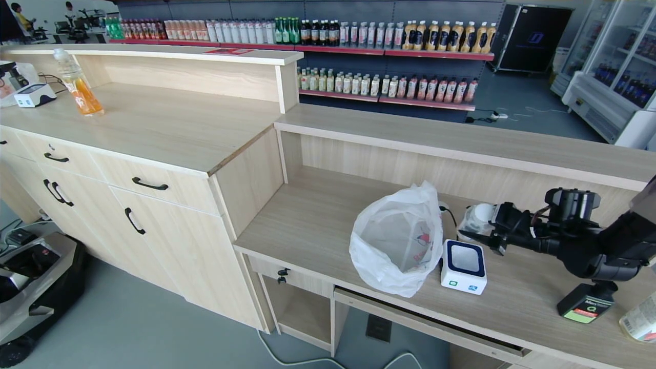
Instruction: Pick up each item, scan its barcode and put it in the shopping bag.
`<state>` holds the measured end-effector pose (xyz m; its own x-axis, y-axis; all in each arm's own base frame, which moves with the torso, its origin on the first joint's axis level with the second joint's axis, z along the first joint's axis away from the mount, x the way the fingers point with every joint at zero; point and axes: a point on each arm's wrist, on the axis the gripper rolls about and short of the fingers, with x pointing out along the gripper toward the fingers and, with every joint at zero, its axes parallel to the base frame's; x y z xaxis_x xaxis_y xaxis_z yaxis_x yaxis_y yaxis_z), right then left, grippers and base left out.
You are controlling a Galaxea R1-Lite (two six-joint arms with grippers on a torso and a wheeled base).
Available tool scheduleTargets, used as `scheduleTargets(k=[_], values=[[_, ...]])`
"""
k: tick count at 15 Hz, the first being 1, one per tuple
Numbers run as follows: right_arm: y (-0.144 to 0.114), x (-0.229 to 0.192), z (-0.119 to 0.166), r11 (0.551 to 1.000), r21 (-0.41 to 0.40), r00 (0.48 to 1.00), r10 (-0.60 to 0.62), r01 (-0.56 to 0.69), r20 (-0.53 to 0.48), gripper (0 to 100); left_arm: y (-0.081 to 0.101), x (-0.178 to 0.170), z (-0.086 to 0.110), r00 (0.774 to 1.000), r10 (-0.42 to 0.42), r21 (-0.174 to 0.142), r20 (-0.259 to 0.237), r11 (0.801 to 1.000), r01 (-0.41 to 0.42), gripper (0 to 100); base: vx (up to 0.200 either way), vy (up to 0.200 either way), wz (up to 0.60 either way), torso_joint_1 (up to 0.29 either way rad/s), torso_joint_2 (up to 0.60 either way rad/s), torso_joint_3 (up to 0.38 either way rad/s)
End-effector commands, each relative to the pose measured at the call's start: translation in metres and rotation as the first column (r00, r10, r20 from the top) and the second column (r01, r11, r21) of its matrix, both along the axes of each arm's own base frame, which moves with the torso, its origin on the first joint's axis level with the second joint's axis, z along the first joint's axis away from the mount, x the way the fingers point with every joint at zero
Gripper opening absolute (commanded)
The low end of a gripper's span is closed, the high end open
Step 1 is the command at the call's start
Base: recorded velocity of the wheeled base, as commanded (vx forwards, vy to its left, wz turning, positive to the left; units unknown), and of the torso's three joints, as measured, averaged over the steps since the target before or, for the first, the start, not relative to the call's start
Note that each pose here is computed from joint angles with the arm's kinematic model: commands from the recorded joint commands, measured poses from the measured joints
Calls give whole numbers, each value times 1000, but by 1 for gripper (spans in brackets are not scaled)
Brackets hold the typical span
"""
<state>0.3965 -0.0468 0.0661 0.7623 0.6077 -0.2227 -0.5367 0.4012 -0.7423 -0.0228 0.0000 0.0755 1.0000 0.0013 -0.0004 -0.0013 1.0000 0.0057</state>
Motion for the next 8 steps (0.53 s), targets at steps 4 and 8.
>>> scheduleTargets(k=[4, 8], values=[[1, -41, 117, 815, 425, 919, -366, 393, -149, 0, 0, 0, 0, 1000, 0, 0, 0, 1000, 0, 100, 0, 0, 0, 0, 0, 0], [-1, -84, 102, 665, 403, 778, -532, 629, -335, 0, 0, 0, 0, 1000, 0, 0, 0, 1000, 0, 100, 0, 0, 0, 0, 0, 0]])
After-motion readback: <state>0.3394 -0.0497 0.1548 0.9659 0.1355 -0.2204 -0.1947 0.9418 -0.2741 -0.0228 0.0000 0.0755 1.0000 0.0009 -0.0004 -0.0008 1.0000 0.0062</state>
